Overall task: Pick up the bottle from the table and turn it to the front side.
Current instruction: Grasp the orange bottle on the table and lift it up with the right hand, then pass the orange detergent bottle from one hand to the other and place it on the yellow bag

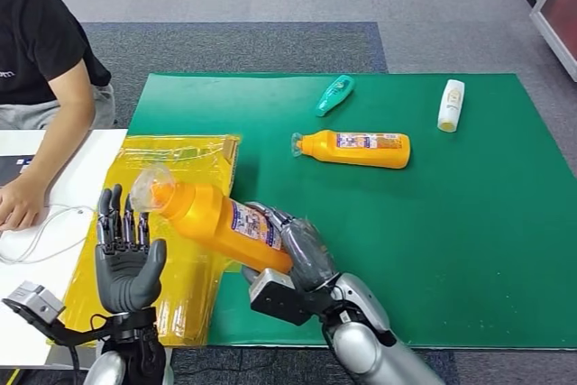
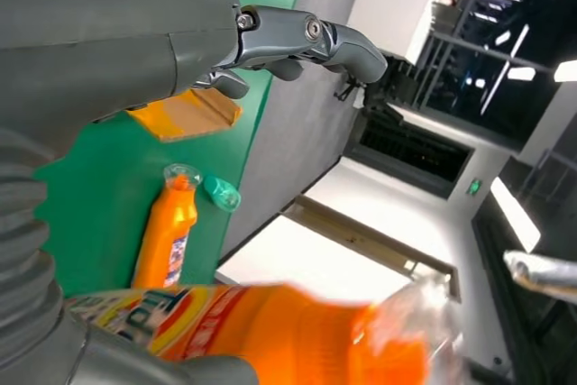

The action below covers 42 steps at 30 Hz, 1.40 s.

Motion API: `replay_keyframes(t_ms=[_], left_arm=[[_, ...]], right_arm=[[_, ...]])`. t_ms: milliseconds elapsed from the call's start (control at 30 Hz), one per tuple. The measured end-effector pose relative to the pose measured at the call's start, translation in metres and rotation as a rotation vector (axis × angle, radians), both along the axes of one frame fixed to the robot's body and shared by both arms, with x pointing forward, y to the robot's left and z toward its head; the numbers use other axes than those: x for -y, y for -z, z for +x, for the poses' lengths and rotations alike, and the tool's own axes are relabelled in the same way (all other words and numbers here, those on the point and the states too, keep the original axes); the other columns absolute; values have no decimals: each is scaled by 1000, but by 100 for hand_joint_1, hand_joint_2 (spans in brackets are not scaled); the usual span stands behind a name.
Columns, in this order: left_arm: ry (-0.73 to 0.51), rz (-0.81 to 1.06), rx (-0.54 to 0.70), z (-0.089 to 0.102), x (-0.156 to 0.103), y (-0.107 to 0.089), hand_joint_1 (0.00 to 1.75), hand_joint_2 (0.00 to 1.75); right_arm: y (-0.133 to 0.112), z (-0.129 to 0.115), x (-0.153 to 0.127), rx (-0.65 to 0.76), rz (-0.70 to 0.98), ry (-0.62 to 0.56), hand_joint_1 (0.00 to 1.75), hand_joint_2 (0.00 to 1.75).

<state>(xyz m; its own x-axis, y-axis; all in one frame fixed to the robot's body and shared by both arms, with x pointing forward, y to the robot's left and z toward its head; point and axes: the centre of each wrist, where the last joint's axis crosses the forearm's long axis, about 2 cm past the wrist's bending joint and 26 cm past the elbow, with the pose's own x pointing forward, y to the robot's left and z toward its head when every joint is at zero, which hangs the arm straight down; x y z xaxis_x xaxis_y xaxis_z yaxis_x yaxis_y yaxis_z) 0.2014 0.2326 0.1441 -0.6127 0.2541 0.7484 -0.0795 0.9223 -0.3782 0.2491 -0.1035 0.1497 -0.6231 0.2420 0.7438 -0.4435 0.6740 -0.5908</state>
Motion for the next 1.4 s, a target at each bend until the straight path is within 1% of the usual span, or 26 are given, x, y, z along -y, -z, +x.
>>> replay_keyframes(t_ms=[133,400,633,867,933,1133,1400], left_arm=[[15,24,1,1,5,0,0,175],[18,49,1,1,8,2,0,175],[14,98,20,-1,13,3,0,175],[42,133,40,-3,18,3,0,175],[58,144,52,-3,19,2,0,175],[103,155,98,-6,21,-5,0,175],[126,168,142,-7,21,-11,0,175]], right_arm=[[-3,2,-2,7,4,-5,175,175],[-4,3,-3,5,9,-8,175,175],[-2,1,-2,-45,92,-2,175,175],[-2,0,-3,-63,107,-24,171,175],[-2,0,-3,-73,117,-33,170,175],[-1,-1,-4,-91,131,-60,175,175],[0,-3,-5,-97,110,-98,175,175]])
